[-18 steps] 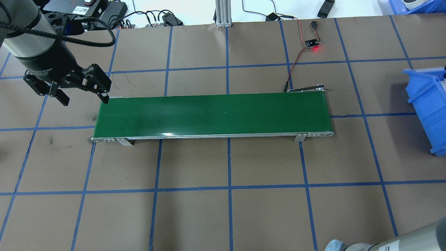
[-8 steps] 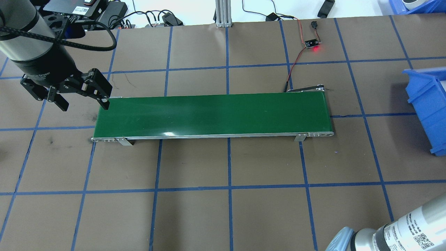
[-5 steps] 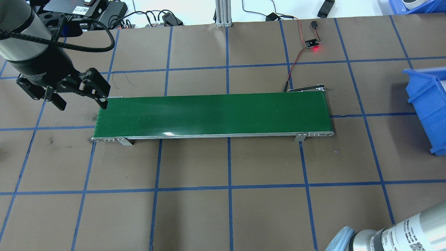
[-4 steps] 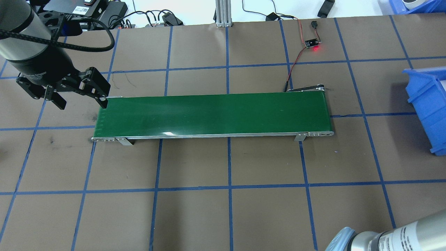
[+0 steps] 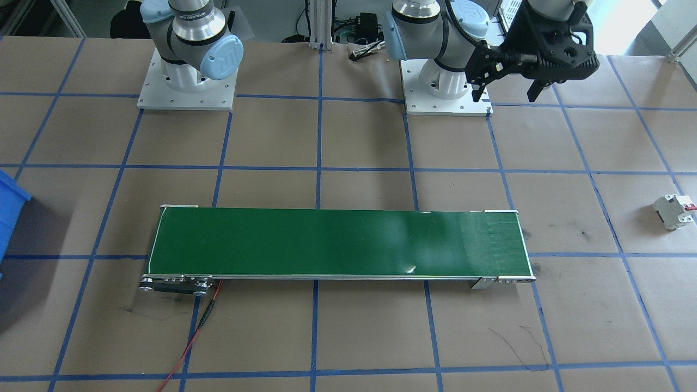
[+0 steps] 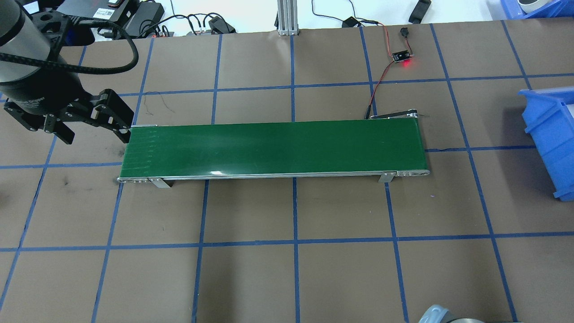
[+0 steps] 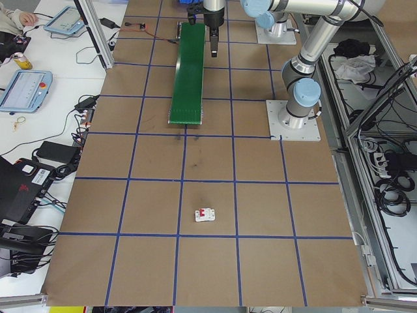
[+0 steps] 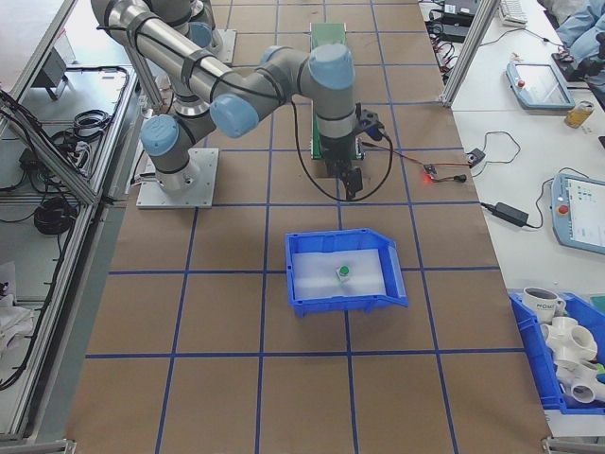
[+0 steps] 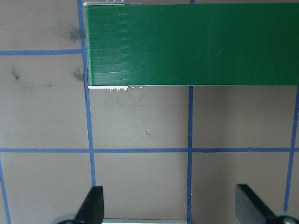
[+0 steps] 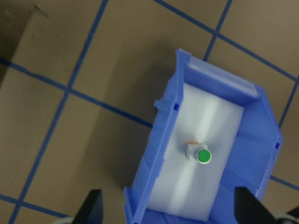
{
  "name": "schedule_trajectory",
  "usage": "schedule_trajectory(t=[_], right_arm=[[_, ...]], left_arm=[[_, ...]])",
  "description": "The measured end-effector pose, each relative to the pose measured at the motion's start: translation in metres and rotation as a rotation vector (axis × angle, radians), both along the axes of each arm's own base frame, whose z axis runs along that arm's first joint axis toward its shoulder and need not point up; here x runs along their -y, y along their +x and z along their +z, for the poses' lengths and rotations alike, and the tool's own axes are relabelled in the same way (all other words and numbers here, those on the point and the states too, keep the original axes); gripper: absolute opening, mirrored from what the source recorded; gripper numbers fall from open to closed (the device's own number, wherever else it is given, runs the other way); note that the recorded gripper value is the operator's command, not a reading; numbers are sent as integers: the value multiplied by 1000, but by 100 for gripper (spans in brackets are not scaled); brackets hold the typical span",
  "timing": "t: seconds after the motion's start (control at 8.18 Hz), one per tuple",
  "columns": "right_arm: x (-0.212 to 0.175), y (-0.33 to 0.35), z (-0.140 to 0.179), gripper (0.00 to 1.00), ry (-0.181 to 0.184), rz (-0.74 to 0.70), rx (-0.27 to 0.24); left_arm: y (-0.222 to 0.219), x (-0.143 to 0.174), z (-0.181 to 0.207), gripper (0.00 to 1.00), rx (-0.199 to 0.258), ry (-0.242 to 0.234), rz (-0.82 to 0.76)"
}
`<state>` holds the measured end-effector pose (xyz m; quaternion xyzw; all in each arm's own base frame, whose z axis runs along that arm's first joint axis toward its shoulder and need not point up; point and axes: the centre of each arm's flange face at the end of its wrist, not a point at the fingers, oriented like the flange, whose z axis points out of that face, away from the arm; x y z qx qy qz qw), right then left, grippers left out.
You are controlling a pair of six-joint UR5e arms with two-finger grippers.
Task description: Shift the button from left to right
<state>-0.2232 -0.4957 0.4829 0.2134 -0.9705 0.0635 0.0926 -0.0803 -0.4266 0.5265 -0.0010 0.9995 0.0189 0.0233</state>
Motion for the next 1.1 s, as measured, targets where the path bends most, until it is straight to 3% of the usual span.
schedule_trajectory(t=[0.24, 0.49, 0.73, 0.98, 1.1], right_arm=[[13, 116, 42, 100, -28, -82, -35], [1, 224, 64, 100, -36, -182, 1], [-18, 318, 66, 100, -31, -229, 44], [-37, 378, 59, 100, -7, -298, 75], [-45, 391, 51, 100, 36, -325, 91]], left_arm=[[3, -10, 8, 100, 38, -16, -6], [3, -14, 15, 100, 49, -33, -9], [3, -20, 16, 100, 55, -32, -9], [3, -22, 20, 100, 60, -38, -9], [3, -22, 19, 100, 60, -36, -9]])
